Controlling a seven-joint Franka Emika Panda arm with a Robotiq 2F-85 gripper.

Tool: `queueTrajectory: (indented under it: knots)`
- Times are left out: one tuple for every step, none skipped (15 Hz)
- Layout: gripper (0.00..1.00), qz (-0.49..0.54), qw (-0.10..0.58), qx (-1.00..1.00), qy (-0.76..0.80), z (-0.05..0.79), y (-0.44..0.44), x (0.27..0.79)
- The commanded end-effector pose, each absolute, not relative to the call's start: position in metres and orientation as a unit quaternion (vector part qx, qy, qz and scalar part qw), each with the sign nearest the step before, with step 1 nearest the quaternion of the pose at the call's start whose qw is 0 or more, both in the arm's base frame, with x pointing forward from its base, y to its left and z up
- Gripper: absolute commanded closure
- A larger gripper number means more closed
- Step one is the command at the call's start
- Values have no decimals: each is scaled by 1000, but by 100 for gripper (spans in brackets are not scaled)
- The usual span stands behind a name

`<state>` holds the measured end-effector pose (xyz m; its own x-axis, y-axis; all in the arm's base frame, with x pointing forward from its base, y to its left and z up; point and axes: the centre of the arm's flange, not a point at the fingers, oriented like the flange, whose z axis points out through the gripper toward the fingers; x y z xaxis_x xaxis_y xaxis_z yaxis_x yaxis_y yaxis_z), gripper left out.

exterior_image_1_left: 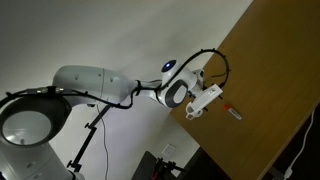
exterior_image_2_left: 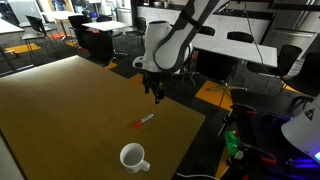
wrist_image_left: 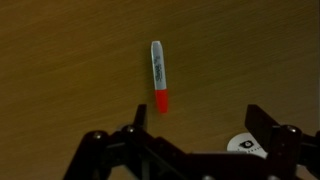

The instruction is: Put the marker inside the mug cup

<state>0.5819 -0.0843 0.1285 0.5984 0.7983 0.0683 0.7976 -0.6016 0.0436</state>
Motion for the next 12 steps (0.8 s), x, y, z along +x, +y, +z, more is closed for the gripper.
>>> queueTrajectory:
  knots:
    - [0, 56, 18, 891, 449, 104, -88, 602]
    - [0, 58, 21, 894, 445, 98, -87, 606]
    - [0, 60, 23, 895, 440, 89, -87, 609]
    - [0, 61, 23, 896, 439, 83, -88, 612]
    - [0, 62, 19, 895, 440, 76, -87, 614]
    - [0, 60, 16, 895, 441, 70, -87, 616]
    - [0, 58, 12, 895, 441, 61, -87, 617]
    - [0, 56, 7, 895, 442, 54, -87, 619]
    - [0, 56, 4, 895, 442, 47, -87, 620]
    - [0, 55, 1, 896, 441, 41, -86, 621]
    - [0, 55, -1, 896, 441, 34, -85, 622]
    - [0, 56, -5, 895, 442, 28, -84, 624]
